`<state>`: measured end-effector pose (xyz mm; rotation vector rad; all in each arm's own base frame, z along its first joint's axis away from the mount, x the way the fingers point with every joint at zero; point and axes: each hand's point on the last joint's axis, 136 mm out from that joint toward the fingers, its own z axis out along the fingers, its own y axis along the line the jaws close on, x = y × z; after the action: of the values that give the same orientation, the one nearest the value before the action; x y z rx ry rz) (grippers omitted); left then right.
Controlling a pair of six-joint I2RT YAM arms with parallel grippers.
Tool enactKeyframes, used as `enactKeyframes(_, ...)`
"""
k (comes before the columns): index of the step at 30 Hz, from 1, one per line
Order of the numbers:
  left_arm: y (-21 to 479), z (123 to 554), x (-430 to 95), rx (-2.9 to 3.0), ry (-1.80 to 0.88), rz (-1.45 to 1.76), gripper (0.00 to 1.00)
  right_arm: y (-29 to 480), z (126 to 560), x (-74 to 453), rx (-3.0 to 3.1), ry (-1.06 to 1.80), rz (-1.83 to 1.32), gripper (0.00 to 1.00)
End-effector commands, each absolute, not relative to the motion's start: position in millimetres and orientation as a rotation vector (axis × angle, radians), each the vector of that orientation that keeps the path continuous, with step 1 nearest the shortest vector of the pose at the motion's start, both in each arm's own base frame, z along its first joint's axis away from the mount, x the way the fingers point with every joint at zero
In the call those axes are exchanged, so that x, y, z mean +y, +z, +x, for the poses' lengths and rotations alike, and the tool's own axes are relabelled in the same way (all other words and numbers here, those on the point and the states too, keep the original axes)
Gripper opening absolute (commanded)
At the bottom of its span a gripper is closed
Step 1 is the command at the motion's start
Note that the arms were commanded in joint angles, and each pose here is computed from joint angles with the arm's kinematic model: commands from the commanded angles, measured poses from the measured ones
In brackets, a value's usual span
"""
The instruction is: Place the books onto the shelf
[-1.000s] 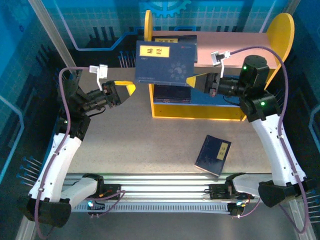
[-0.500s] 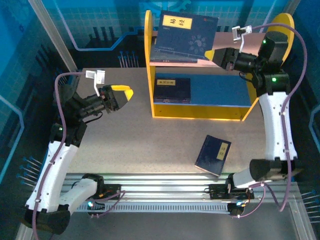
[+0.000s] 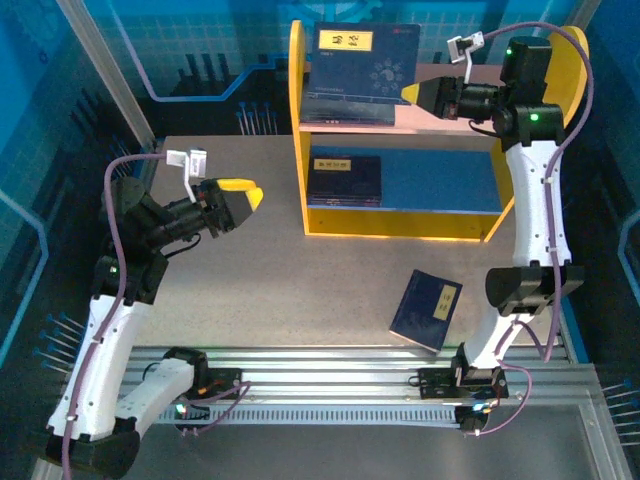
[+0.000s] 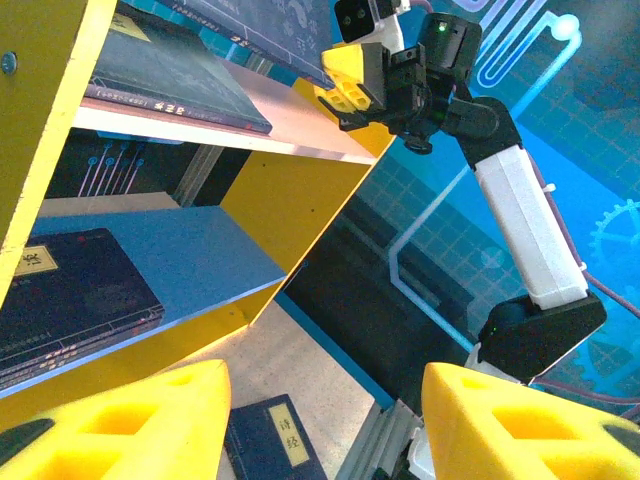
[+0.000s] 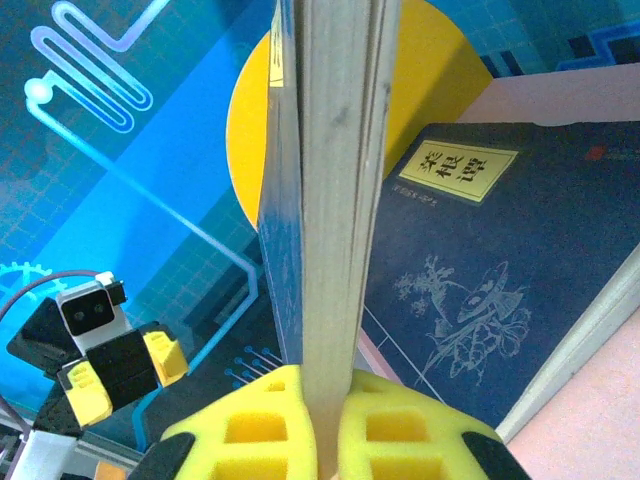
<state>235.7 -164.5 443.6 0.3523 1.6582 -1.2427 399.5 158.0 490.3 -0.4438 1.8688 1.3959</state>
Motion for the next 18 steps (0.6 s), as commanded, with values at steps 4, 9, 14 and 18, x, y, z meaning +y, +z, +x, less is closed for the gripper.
enactKeyframes(4,445.2,233.4,-163.7,1.650,-1.225,0.357,0.54,487.1,391.1,172.4,1.877,1.413,-0.523,0.08)
enactKeyframes(9,444.7,231.2,-163.4,1.651,-1.221,0.361,0.54,480.6,392.8,181.2,1.898,1.413,-0.537,0.08)
enactKeyframes(14,443.5,230.7,-162.5,1.654,-1.211,0.358,0.54,474.2,396.1,184.1,1.917,1.398,-0.537,0.08)
enactKeyframes(18,442.9,230.8,-162.2,1.655,-1.205,0.359,0.54,471.6,397.3,184.8,1.924,1.396,-0.538,0.08)
